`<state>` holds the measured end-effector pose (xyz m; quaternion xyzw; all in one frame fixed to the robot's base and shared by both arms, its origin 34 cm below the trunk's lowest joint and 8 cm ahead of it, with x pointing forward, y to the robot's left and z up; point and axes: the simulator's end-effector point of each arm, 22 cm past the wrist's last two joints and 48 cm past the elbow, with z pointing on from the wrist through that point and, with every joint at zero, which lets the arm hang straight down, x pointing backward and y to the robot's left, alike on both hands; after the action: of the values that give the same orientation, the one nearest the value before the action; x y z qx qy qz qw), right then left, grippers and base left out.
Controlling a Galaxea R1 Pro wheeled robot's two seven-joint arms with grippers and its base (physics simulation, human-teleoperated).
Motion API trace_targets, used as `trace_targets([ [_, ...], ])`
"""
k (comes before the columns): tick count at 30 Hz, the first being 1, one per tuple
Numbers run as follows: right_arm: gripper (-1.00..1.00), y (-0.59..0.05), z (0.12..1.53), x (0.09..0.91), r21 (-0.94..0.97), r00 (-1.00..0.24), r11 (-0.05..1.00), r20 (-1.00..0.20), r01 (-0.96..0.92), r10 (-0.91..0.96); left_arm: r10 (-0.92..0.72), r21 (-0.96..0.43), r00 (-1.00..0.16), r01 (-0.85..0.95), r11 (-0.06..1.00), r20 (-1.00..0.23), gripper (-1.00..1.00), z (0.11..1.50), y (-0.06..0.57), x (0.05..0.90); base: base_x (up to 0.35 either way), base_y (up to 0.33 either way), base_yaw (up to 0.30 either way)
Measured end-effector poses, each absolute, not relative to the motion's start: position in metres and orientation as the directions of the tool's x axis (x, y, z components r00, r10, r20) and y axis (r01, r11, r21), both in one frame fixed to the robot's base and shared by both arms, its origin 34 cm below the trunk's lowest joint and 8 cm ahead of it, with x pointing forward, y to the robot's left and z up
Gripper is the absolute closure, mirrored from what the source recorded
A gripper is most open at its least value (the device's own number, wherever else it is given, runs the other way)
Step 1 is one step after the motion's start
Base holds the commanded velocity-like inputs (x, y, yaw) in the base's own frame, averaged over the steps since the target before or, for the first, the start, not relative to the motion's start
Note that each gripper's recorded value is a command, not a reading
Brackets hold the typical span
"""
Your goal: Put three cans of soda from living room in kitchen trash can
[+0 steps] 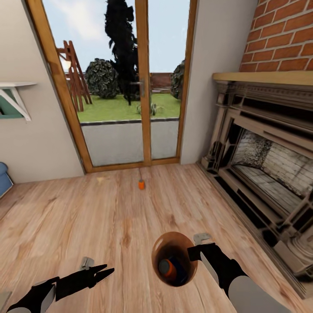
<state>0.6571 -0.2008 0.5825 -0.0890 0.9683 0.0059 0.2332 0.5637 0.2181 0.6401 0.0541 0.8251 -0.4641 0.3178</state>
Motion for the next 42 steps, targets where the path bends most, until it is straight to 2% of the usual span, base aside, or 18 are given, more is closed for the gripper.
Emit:
trace_targets([
  [12, 1.00, -0.2004, 0.5827, 0.6572, -0.027, -0.876, 0.984, -0.453, -0.173, -0.167, -0.206, -0.731, -0.792, 0.384, 0.564, -0.575, -1.00, 0.6402, 0.2182, 0.5638, 0.326, 0.193, -0.018],
  [19, 1.00, -0.2008, 0.5826, 0.6572, -0.030, -0.875, 0.984, -0.453, -0.175, -0.169, -0.206, -0.731, -0.792, 0.385, 0.564, -0.575, -1.00, 0.6402, 0.2182, 0.5638, 0.327, 0.184, -0.166],
  [42, 1.00, -0.2006, 0.5826, 0.6572, -0.029, -0.875, 0.984, -0.453, -0.175, -0.169, -0.202, -0.725, -0.792, 0.382, 0.573, -0.576, -1.00, 0.6400, 0.2269, 0.5637, 0.345, 0.086, -0.011],
])
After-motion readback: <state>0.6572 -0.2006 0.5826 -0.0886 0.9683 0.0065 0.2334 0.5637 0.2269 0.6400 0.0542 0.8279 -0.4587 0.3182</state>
